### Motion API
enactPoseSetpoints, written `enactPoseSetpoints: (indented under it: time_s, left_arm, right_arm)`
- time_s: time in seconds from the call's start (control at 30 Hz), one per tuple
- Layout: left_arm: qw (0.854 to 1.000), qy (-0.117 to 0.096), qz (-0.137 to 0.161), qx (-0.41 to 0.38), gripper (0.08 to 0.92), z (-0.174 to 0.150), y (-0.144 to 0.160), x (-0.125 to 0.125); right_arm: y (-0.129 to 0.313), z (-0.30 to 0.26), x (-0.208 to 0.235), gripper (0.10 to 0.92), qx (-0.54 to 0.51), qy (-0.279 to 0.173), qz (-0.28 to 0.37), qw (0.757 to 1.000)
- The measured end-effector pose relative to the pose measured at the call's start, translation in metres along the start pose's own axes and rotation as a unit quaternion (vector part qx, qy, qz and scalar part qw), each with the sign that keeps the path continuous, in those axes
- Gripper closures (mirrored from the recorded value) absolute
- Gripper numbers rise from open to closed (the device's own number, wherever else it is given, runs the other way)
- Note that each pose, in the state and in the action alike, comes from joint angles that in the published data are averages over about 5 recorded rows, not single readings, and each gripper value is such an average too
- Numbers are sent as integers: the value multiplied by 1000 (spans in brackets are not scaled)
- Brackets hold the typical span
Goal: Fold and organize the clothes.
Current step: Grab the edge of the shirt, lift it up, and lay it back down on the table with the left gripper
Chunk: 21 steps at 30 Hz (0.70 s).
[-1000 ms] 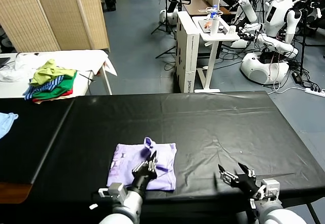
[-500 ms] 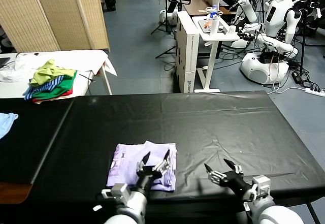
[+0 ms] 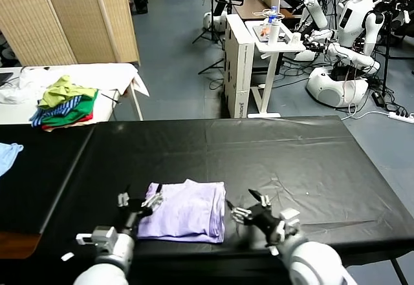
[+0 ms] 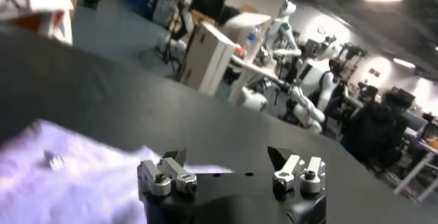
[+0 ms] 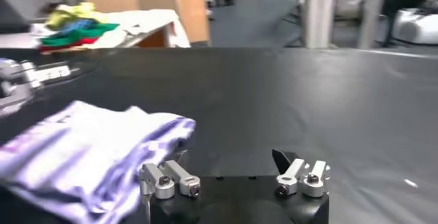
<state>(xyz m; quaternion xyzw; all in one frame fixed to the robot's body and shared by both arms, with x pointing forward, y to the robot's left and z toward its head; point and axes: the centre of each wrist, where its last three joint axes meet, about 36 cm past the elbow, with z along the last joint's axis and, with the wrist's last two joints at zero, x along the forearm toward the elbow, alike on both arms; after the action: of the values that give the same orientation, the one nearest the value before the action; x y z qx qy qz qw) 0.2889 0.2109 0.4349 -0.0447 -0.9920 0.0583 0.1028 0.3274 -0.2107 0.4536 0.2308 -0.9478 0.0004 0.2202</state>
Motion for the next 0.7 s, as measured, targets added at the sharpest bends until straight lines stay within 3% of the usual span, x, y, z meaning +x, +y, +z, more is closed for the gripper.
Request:
enactPoseSetpoints:
  time_s: [0.2, 0.43, 0.7]
  left_arm:
    - [999, -1, -23, -35, 93, 1, 19, 2]
    - [998, -1, -36, -51, 92, 11, 27, 0]
    - [999, 8, -40, -21, 92, 27, 34, -3]
  right_arm:
    - [19, 10, -30, 115, 20, 17, -20, 999]
    - [22, 16, -32, 115, 57, 38, -13, 998]
    - [12, 3, -16, 115, 9, -17, -12, 1000]
